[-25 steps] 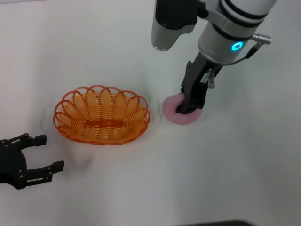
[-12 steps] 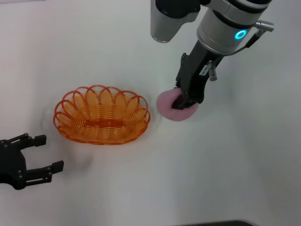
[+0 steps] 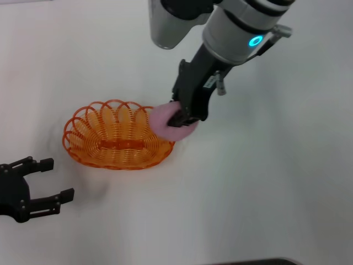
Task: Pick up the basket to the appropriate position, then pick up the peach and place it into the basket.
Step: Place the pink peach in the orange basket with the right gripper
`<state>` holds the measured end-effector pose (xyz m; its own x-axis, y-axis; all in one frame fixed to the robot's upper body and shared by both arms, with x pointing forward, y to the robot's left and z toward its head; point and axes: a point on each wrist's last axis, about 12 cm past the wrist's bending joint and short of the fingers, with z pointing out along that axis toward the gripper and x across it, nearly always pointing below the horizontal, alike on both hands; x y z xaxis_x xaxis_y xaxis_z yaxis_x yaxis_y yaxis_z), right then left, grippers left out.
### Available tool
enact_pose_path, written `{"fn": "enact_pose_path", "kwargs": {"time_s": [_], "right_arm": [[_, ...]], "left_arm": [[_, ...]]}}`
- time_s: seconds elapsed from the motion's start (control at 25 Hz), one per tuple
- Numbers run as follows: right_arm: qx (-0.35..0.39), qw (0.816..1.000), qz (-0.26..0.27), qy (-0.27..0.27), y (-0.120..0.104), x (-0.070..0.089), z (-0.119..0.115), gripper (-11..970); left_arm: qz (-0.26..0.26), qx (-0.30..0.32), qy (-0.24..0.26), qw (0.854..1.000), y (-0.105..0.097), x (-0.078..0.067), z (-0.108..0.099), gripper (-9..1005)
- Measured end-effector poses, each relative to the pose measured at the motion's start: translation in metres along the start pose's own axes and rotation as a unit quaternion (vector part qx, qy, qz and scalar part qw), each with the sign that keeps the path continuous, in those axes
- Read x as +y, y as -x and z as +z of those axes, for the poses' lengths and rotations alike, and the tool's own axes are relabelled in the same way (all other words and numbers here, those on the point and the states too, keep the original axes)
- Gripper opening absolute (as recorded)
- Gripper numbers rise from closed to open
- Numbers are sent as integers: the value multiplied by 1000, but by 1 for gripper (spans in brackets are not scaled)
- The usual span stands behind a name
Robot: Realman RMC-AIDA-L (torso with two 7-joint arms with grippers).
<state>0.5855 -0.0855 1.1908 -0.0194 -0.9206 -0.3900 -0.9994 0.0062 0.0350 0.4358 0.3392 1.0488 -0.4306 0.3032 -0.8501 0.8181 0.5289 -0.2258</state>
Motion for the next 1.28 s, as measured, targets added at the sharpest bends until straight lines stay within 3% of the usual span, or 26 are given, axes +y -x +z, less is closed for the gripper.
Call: {"fn": "enact_pose_path", "kwargs": {"time_s": [0.44,1.12,1.28], "right_arm": [[-37,998,-34,-41,17,2,24,264],[-35,997,-57,-39,17,10,43,266],[-47,997,-52,-39,17,10,43,432]], "left_arm": [[2,0,-1,1000,1,1,0,875],[-1,0,1,1000,-1,0,-1,811],[-1,1,1,1000,-1,0,-2,810]]}}
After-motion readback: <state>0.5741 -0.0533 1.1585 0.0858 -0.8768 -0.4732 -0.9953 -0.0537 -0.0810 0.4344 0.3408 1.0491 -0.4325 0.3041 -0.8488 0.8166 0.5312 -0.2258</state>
